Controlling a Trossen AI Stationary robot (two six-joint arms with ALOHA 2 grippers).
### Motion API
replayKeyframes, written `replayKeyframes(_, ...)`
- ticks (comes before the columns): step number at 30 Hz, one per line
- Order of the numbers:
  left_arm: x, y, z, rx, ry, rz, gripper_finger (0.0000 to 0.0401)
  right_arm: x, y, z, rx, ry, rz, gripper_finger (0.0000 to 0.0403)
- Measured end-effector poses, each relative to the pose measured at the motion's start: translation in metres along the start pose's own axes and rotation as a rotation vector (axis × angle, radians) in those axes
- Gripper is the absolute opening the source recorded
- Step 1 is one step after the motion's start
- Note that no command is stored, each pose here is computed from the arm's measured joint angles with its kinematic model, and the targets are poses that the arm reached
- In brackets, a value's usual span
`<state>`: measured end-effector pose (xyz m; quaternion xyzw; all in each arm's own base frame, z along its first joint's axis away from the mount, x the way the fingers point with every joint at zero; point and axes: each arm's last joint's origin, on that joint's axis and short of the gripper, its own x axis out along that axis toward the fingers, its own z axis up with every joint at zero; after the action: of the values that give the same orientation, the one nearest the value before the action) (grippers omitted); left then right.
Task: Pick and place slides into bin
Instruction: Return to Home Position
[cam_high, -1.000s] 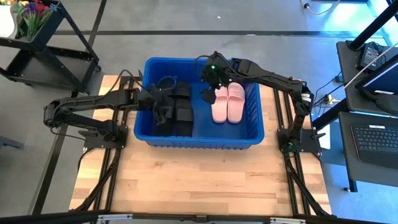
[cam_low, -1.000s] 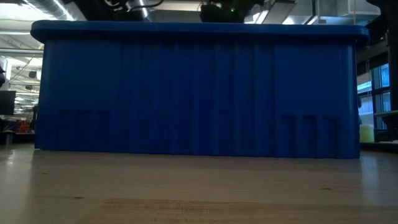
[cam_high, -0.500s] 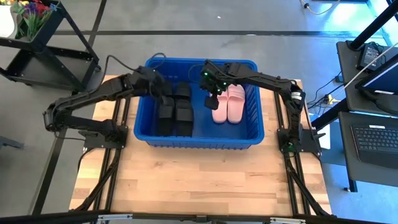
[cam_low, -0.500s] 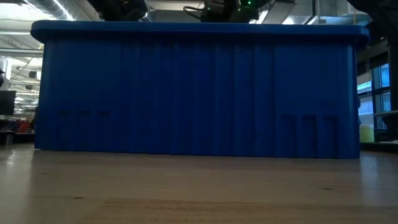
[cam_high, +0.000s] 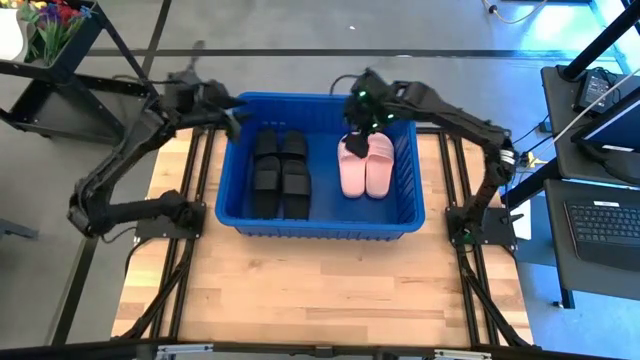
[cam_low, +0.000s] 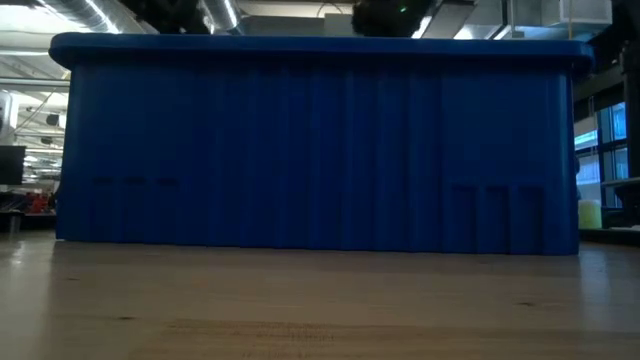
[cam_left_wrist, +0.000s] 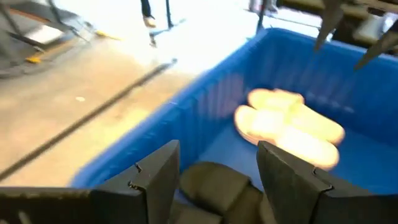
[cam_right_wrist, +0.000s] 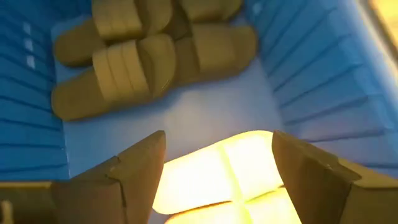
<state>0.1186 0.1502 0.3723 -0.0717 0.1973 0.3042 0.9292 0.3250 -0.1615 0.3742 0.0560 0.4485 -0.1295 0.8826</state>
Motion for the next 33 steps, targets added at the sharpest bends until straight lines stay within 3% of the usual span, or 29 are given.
replayKeyframes(4,-0.029,0.008,-0.002,-0.009,-0.050,0.086,0.0208,-0.032,-0.005,-0.017,0.047,-0.092,-0.080,0.0294)
replayKeyframes(9,-0.053,0.008,-0.017,-0.044,-0.103,0.165,0.0208,-0.066,-0.005,-0.071,0.175,-0.225,-0.278,0.0294)
replayKeyframes(18,-0.054,0.007,-0.064,-0.163,-0.251,0.209,0.0208,-0.119,0.014,-0.168,0.296,-0.602,-0.512,0.0294)
replayKeyframes(25,-0.049,0.005,-0.100,-0.295,-0.235,0.336,0.0208,-0.124,0.024,-0.228,0.407,-0.718,-0.651,0.0294)
replayKeyframes(33,-0.041,-0.002,-0.139,-0.237,-0.257,0.264,0.0208,-0.112,0.033,-0.276,0.394,-0.815,-0.664,0.0294)
